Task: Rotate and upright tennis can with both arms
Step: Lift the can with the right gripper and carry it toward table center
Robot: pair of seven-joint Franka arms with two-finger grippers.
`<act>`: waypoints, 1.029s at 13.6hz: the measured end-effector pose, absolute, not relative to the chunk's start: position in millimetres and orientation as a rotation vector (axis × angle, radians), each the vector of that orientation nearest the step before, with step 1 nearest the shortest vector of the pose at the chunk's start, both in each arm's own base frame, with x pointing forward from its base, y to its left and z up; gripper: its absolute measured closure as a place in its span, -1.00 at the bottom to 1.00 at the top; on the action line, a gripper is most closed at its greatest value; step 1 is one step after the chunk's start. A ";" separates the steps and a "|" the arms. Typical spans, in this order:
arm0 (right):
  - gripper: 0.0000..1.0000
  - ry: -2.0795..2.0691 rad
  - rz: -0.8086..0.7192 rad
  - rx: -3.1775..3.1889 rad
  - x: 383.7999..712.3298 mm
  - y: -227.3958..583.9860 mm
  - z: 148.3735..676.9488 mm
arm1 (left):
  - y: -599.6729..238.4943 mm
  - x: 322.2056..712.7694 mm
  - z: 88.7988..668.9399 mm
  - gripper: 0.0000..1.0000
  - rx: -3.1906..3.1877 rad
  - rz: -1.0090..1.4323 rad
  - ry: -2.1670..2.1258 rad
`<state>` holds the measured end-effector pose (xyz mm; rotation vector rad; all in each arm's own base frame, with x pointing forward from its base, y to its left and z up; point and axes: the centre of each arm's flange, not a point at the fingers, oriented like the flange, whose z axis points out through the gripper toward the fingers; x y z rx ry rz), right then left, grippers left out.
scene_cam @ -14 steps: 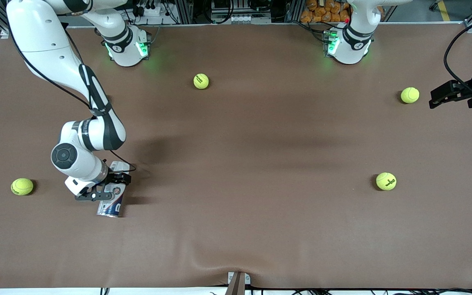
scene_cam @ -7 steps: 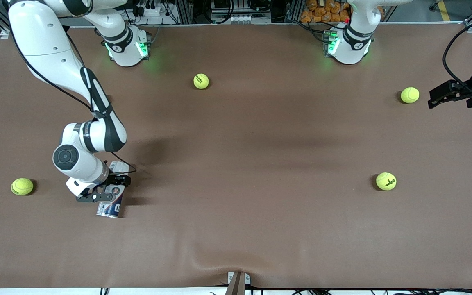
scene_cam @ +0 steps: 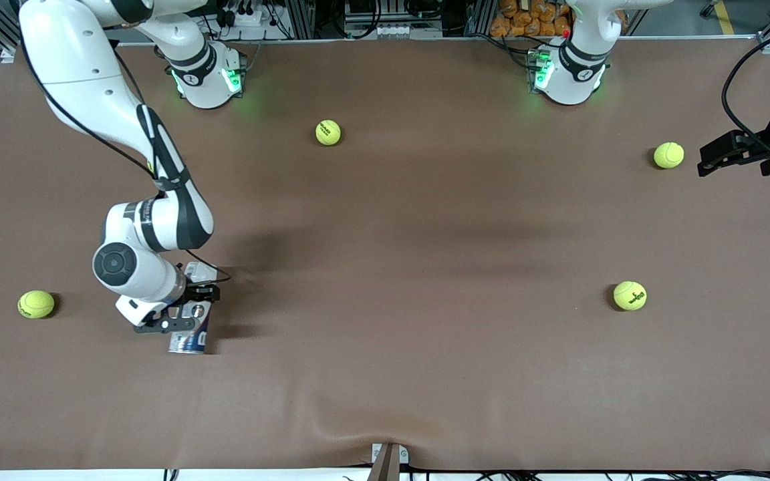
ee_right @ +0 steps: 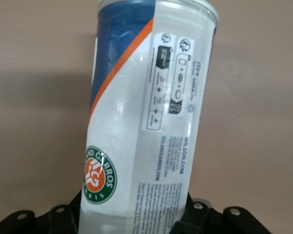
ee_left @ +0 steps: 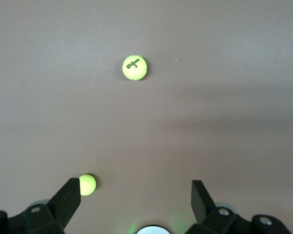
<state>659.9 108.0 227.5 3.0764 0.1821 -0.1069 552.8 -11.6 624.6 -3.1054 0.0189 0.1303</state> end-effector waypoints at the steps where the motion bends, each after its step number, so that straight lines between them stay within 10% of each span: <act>1: -0.38 0.239 -0.120 3.070 662.9 135.0 243.9 | -12.2 553.1 623.7 -1.00 -3.105 0.133 0.021; 14: -0.40 1.399 0.011 2.609 550.9 447.3 315.2 | -9.7 574.2 585.2 -1.00 -3.110 0.239 0.056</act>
